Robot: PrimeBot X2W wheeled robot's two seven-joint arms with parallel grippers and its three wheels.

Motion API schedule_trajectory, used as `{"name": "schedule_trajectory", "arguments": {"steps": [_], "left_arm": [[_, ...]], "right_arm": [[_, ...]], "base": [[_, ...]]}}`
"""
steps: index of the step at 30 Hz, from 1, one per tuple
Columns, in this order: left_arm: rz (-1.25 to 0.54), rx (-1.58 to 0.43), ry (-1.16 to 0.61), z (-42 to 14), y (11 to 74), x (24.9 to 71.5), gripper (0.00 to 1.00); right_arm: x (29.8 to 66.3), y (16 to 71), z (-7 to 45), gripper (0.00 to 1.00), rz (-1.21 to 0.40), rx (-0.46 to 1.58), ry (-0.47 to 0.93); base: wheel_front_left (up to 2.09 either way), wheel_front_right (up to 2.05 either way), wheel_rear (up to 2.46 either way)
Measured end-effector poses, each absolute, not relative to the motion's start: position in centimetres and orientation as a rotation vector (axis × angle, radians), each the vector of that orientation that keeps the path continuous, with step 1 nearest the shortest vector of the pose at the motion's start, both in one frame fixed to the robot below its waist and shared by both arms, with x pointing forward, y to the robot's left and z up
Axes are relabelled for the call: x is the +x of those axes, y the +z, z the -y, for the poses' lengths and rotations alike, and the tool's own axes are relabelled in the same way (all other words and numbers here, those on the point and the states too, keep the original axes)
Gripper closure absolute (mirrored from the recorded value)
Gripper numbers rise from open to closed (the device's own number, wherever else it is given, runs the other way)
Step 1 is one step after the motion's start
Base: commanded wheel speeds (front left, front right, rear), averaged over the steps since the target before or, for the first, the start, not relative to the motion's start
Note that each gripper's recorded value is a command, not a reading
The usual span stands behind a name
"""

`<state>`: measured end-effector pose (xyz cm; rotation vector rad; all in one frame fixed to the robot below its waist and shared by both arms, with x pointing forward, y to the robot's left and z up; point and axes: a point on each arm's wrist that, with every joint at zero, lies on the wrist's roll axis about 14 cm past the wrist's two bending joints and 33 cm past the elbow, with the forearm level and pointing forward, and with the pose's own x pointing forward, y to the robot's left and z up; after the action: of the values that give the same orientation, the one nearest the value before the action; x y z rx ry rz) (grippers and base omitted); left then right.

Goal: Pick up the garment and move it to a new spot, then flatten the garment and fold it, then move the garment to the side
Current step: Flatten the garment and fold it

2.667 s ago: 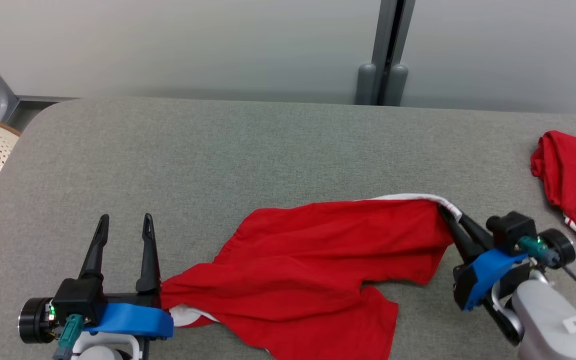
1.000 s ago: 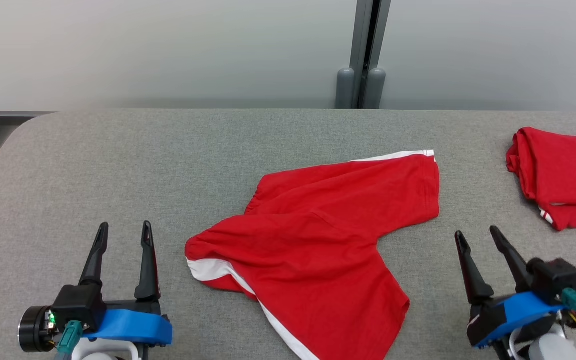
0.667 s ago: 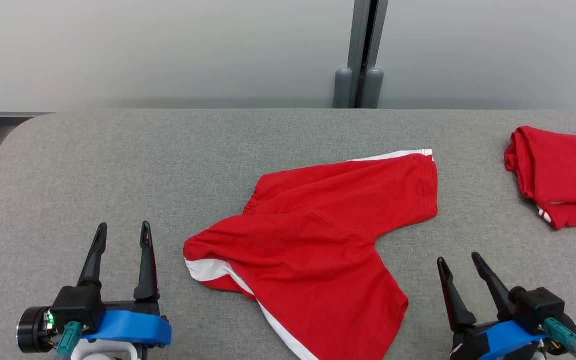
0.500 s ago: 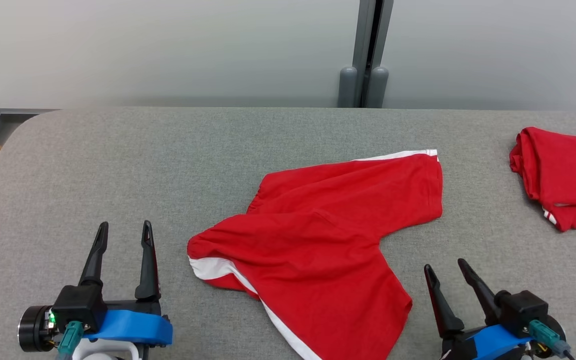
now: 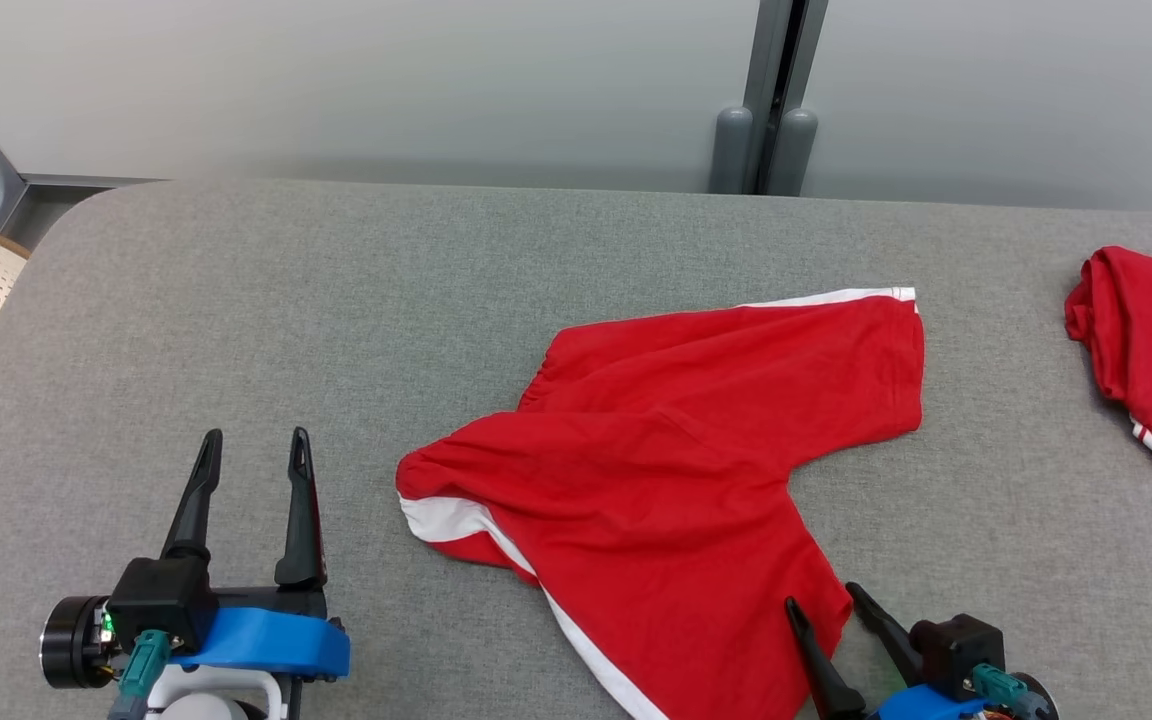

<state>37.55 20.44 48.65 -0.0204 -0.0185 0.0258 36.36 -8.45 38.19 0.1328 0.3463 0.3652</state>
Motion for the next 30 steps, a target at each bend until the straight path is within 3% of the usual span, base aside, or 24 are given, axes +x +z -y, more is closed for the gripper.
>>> {"name": "schedule_trajectory", "arguments": {"steps": [2, 4, 8, 15, 23, 25, 26, 30], "left_arm": [[0.018, -0.020, 0.027, -20.5, 48.7, 37.6, 0.00], [0.017, -0.020, 0.028, -20.5, 48.6, 37.6, 0.00], [0.019, -0.020, 0.027, -20.5, 48.7, 37.6, 0.00], [0.023, -0.022, 0.018, -20.2, 48.8, 37.4, 0.00], [0.029, -0.029, 0.014, -20.0, 49.0, 37.2, 0.00], [0.030, -0.030, 0.011, -19.9, 49.1, 37.1, 0.00], [0.032, -0.031, 0.010, -19.8, 49.1, 37.1, 0.00], [0.035, -0.033, 0.000, -19.5, 49.2, 37.0, 0.00]], "right_arm": [[36.2, 37.6, 8.2, 0.00, -0.368, 0.136, 0.369], [36.2, 37.5, 8.1, 1.00, -0.373, 0.139, 0.371], [36.9, 38.2, 8.7, 1.00, -0.349, 0.142, 0.356], [40.4, 41.0, 14.2, 1.00, -0.251, 0.044, 0.273], [42.6, 41.5, 18.8, 1.00, -0.268, -0.052, 0.212], [42.5, 41.1, 19.0, 0.53, -0.288, -0.053, 0.207], [42.4, 41.0, 19.1, 0.00, -0.293, -0.055, 0.207], [42.8, 42.2, 19.5, 0.00, -0.259, -0.043, 0.188]], "base": [[0.00, 0.00, 0.00], [0.00, 0.00, 0.00], [0.00, 0.00, 0.00], [0.00, 0.00, 0.00], [0.00, 0.00, 0.00], [0.00, 0.00, 0.00], [0.00, 0.00, 0.00], [0.00, 0.00, 0.00]]}}
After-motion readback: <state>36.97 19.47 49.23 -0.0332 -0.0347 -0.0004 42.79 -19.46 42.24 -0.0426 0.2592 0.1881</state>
